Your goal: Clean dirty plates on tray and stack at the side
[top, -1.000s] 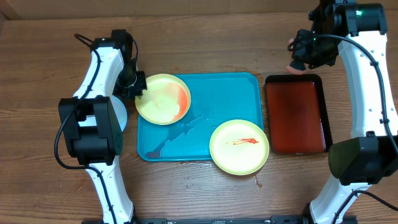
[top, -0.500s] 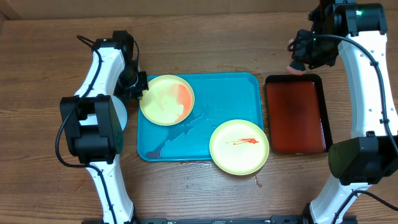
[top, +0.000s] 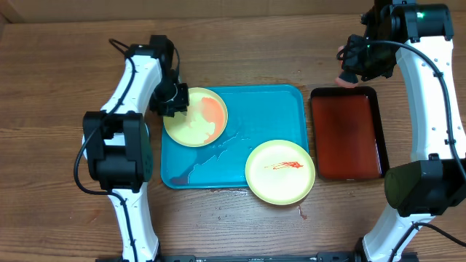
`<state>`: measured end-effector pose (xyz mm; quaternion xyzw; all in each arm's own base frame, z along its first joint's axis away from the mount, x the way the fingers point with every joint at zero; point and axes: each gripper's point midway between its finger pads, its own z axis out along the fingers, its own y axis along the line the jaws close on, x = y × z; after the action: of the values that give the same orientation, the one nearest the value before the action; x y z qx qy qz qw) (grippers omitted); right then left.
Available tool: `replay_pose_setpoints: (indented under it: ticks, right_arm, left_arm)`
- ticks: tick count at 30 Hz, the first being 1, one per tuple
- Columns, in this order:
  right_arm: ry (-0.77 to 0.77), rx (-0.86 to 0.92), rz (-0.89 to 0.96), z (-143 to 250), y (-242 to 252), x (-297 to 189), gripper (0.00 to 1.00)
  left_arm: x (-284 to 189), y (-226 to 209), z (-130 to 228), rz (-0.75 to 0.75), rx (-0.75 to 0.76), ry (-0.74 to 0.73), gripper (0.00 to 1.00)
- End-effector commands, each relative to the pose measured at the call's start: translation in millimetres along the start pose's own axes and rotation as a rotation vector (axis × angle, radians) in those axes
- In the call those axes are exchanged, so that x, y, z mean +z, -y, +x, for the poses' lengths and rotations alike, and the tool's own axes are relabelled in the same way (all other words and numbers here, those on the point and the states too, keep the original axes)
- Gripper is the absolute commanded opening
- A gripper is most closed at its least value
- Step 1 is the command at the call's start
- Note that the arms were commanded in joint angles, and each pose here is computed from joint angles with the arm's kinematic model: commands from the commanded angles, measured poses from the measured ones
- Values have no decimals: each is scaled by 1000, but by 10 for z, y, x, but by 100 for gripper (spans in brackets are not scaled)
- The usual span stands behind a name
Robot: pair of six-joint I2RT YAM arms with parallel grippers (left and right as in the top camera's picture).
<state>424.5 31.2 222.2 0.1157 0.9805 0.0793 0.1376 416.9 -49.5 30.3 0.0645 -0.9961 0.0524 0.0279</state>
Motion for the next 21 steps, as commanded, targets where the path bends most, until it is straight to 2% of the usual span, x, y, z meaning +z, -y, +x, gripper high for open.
replay_pose_setpoints:
  ticks: [1, 8, 13, 21]
  right_arm:
    - [43, -8, -4, -47, -9, -138, 4]
    - [41, -8, -4, -43, -8, -138, 4]
    - [40, -8, -4, -40, -7, -138, 4]
    - [32, -30, -1, -21, -1, -137, 4]
  left_arm:
    - [100, 71, 19, 11, 19, -21, 36]
    - [125, 295, 35, 14, 121, -7, 33]
    - [163, 647, 52, 22, 241, 26, 31]
    - [193, 909, 17, -19, 245, 90, 30]
